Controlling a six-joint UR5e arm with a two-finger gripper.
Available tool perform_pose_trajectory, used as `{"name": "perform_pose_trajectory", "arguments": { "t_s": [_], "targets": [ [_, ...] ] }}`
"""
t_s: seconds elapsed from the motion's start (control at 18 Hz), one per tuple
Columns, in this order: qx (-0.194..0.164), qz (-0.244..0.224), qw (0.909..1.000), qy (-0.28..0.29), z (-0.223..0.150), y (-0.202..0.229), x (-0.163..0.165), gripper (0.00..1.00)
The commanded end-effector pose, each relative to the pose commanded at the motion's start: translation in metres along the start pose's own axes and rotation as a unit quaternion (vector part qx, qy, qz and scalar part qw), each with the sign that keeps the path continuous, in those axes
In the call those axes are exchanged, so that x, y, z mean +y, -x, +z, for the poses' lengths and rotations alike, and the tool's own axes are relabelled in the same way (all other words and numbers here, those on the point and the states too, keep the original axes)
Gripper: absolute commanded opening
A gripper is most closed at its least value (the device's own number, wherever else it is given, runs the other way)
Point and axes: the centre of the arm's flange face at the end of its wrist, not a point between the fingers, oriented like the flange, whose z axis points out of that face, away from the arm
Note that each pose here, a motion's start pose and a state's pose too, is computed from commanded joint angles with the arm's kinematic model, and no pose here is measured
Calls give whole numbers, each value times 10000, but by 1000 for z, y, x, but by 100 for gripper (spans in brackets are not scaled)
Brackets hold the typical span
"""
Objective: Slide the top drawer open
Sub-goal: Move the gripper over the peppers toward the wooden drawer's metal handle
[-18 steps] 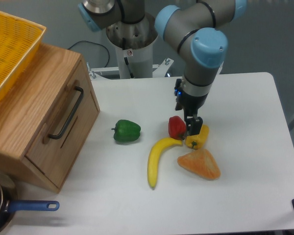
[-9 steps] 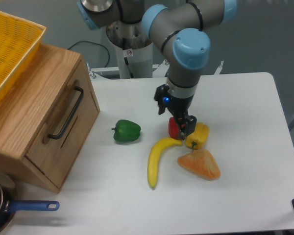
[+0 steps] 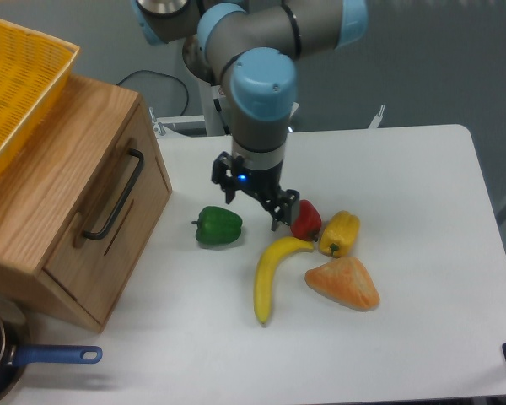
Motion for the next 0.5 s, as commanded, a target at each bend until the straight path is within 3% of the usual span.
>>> {"name": "perform_pose_trajectory", "arguments": {
  "t_s": [0.22,0.5],
  "targets": [
    [129,-420,9989,-131,-2,-14,-9,100],
    [92,-509,9984,-227,-15,-38,-18,100]
  ]
}}
